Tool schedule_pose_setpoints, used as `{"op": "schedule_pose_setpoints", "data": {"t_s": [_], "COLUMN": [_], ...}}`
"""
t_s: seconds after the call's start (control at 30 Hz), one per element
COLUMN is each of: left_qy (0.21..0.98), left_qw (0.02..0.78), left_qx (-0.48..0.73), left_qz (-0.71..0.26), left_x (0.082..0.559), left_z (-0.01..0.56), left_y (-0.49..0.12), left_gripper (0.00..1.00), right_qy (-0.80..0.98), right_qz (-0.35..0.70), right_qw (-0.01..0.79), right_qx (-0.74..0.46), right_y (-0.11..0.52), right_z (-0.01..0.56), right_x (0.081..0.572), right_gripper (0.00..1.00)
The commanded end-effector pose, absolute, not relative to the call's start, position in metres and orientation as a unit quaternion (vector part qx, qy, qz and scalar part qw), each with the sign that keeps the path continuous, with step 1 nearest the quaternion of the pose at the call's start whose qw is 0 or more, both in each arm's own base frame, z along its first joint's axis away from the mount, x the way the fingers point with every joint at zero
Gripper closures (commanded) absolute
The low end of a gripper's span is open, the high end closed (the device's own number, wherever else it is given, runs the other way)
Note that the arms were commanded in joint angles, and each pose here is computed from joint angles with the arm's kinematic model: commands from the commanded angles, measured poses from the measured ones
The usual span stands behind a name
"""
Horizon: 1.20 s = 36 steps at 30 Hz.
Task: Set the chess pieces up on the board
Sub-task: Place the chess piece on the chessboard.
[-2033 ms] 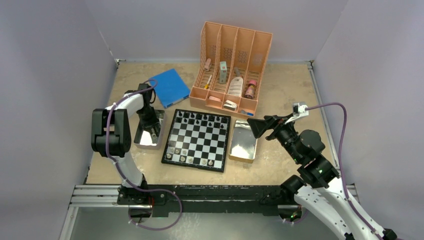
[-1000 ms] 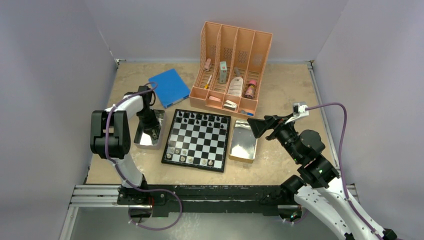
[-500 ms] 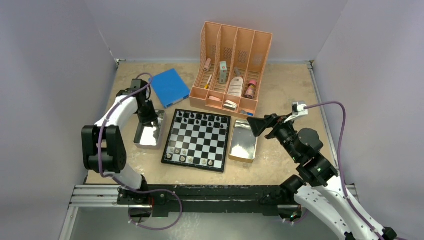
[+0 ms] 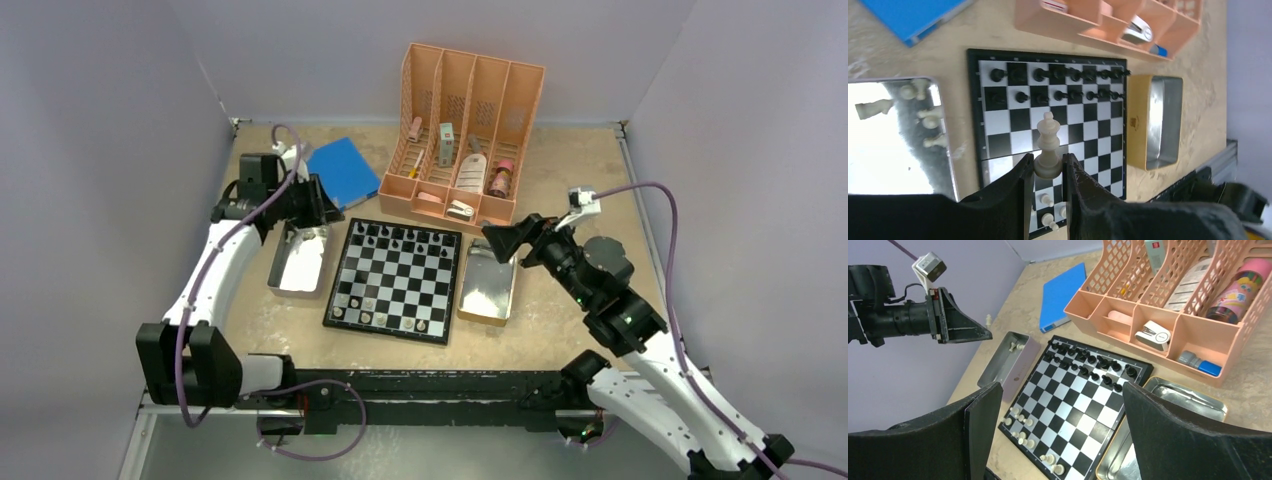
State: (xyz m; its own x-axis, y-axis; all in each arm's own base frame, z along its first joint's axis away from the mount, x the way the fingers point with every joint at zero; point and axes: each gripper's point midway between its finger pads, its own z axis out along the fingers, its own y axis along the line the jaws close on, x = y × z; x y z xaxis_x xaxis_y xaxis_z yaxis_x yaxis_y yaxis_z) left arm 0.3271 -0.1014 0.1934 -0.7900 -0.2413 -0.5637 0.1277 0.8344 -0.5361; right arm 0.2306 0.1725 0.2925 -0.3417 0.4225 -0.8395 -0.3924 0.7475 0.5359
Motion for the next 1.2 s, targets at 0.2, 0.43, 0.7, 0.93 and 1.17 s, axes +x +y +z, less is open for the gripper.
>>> {"op": "schedule_pose_setpoints", "data": {"t_s": [0.2,0.43,0.7,0.93,1.17], "left_qy": [0.794,0.743,0.718,0.71,0.702], "left_qw": [0.412,0.428,0.421,0.415,0.418], "left_qx": [0.259,0.34,0.382,0.394,0.402], "left_qz": [-0.364,-0.386,-0.402,-0.409,-0.413], "left_x": [0.272,0.24,0.224,0.219,0.215], "left_z": [0.233,0.231,0.224,0.222,0.225], "left_y": [-0.199,-0.214,-0.222,-0.226,-0.228], "left_gripper": [0.92,0.94,0.95,0.95,0.95], "right_qy": [0.711,0.731,0.729,0.733,0.739], "right_qz": [0.414,0.475,0.514,0.519,0.515], "right_qw": [0.563,0.468,0.406,0.379,0.373], "right_qx": [-0.069,-0.147,-0.198,-0.221,-0.225], "right_y": [0.219,0.271,0.319,0.355,0.369], "right_z": [0.34,0.315,0.305,0.294,0.289], "right_x": [0.241,0.241,0.233,0.23,0.233], "right_gripper": [0.25,0.53,0.52,0.49,0.49]}}
